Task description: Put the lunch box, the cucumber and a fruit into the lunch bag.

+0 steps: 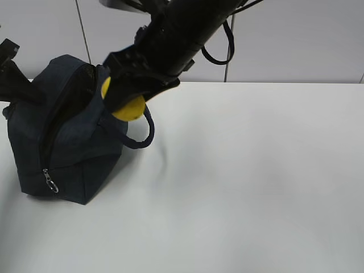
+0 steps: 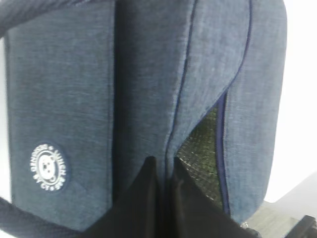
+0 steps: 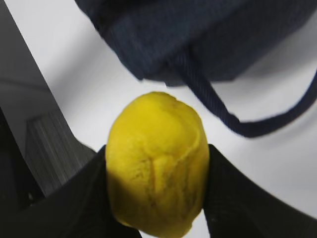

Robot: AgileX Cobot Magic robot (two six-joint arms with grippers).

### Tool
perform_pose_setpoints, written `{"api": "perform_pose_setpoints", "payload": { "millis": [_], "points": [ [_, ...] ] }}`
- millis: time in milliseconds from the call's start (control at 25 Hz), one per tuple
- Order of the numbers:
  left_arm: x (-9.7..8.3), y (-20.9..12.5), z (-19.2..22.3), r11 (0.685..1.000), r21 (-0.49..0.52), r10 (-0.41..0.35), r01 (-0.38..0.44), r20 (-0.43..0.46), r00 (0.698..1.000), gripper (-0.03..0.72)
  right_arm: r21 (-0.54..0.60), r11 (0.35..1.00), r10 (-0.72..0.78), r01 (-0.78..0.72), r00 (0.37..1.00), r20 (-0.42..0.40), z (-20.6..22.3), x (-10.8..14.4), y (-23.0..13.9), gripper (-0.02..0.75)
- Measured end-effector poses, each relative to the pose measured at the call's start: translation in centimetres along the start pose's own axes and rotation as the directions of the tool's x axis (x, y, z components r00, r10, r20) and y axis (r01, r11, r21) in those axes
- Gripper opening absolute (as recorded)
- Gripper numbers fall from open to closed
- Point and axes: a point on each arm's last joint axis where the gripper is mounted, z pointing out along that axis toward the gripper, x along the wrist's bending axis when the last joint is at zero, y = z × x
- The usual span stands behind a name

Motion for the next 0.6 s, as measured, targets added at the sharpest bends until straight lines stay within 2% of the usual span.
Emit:
{"api": "perform_pose_setpoints", "payload": {
  "millis": [200, 320, 440, 600],
  "points": [
    [-0.3, 0.0, 0.0, 1.0, -0.001, 0.005, -0.005, 0.036, 0.999, -0.006, -0.245, 0.968, 0.056, -0.057, 0.998, -0.01, -0.3, 0.0, 2.2, 0.391],
    [-0.4, 0.0, 0.0, 1.0, 0.0, 0.006, -0.006, 0.041, 0.999, -0.006, -0.369, 0.918, 0.126, -0.143, 0.99, -0.07, 0.1, -0.3, 3.5, 0.391],
    [-0.4, 0.0, 0.0, 1.0, 0.0, 0.008, -0.008, 0.044, 0.999, -0.006, -0.427, 0.866, 0.214, -0.259, 0.965, -0.151, 1.6, -1.1, 4.2, 0.391],
    [-0.4, 0.0, 0.0, 1.0, 0.0, 0.01, -0.01, 0.044, 0.999, -0.006, -0.418, 0.8, 0.334, -0.43, 0.898, -0.285, 4.7, -2.5, 4.5, 0.391]
  ]
}}
